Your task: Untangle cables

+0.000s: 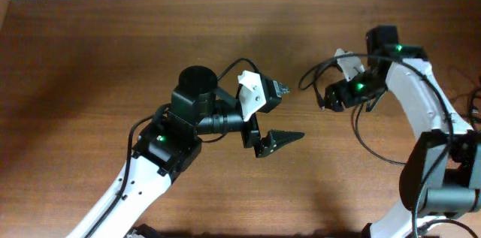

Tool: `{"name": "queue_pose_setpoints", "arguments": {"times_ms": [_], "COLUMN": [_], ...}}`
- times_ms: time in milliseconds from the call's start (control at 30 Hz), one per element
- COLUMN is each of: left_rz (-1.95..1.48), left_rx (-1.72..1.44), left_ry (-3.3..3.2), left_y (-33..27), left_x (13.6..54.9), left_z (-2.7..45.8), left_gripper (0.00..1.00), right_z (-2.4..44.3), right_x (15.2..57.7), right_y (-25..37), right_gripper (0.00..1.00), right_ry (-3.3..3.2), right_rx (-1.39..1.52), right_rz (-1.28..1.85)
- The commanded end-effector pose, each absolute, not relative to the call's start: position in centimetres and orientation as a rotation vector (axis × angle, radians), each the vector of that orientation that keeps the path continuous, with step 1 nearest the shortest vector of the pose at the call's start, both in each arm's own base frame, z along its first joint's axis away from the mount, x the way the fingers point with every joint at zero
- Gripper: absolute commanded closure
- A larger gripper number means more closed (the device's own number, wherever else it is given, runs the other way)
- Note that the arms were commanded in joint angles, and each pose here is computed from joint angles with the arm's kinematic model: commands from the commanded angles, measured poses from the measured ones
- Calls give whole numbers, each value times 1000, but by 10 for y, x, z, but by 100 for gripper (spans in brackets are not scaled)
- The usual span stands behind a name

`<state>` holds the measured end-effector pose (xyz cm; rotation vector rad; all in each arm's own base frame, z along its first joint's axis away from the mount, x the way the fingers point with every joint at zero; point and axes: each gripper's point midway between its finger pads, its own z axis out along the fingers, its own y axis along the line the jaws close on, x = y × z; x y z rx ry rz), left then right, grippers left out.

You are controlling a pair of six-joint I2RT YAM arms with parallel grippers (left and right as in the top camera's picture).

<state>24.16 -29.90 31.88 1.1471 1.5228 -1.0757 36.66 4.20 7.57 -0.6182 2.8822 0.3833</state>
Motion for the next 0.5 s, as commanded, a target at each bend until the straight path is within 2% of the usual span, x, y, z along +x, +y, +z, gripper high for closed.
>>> {"name": "queue_pose_setpoints", "arguments": {"times_ms": [0, 233, 467], "left_rz": [-1069, -1069, -1069], "left_rx": [1134, 1134, 1134], "left_ry": [1500, 1500, 1499], "left_y": [-297, -297, -297], "left_x": [240, 240, 240], "left_z": [331, 331, 331], "left_gripper": [1, 1, 1], "right_z": [60, 48, 18], "right_x": [362, 384, 389], "right_y": [42, 44, 80], "right_gripper": [21, 22, 24], "right_ry": [2910, 2850, 2868], "right_rx": [-506, -254, -416], "right_rz": [372, 368, 286]}}
